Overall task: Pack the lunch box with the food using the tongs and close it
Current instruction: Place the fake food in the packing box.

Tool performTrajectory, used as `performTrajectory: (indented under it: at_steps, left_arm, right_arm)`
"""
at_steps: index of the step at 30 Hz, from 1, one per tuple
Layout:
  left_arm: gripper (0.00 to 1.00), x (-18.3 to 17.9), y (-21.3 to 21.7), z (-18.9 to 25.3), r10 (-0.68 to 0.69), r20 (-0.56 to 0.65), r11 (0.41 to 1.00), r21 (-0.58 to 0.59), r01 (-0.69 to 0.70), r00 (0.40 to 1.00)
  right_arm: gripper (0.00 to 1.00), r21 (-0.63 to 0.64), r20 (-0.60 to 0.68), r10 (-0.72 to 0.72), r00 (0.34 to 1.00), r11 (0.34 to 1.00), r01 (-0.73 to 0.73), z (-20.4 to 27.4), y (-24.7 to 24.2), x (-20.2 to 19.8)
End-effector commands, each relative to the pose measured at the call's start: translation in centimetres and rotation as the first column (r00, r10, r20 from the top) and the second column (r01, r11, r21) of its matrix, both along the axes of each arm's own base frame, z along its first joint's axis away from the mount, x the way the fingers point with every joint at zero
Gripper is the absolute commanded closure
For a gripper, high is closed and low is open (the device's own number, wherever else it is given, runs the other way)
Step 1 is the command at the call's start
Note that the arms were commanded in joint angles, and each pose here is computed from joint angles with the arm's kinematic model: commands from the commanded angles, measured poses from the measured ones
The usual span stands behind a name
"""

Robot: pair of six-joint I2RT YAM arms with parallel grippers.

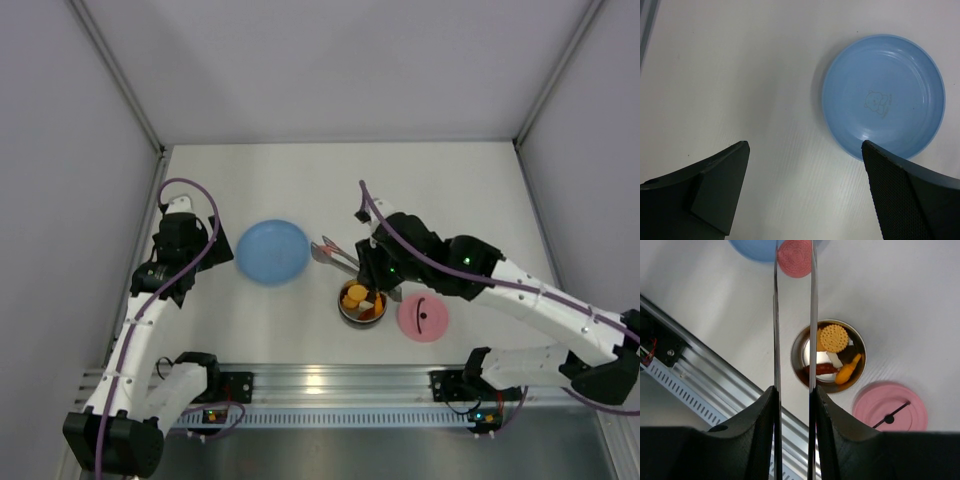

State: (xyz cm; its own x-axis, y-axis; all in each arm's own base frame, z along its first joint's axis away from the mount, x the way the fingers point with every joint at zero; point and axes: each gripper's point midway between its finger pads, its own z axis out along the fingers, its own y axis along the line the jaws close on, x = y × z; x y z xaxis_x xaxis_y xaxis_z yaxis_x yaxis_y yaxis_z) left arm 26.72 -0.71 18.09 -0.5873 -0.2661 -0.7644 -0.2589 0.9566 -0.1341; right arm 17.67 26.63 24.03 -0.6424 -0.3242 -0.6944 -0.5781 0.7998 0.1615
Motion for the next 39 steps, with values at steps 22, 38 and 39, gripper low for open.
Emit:
performTrajectory:
  at_steps: [22, 38, 39]
  left_arm:
    - [0.01, 0.0, -0.1, 0.0, -0.006, 0.004, 1.000, 0.008, 0.006, 1.000]
    - [0.01, 0.1, -0.1, 0.0, -0.005, 0.006, 1.000, 0.006, 0.005, 1.000]
    - [0.01, 0.1, -0.1, 0.1, -0.006, 0.009, 1.000, 0.007, 0.006, 1.000]
  right_arm:
    - [0.68, -0.051, -0.123, -0.087, 0.989, 0.995, 0.081, -5.6, -9.1, -6.0]
    - [0.57, -0.045, -0.107, -0.088, 0.990, 0.996, 0.083, -4.7, -9.2, -5.8]
    - [0.57, -0.044, -0.106, -0.085, 0.991, 0.996, 0.081, -4.5, -9.1, -5.8]
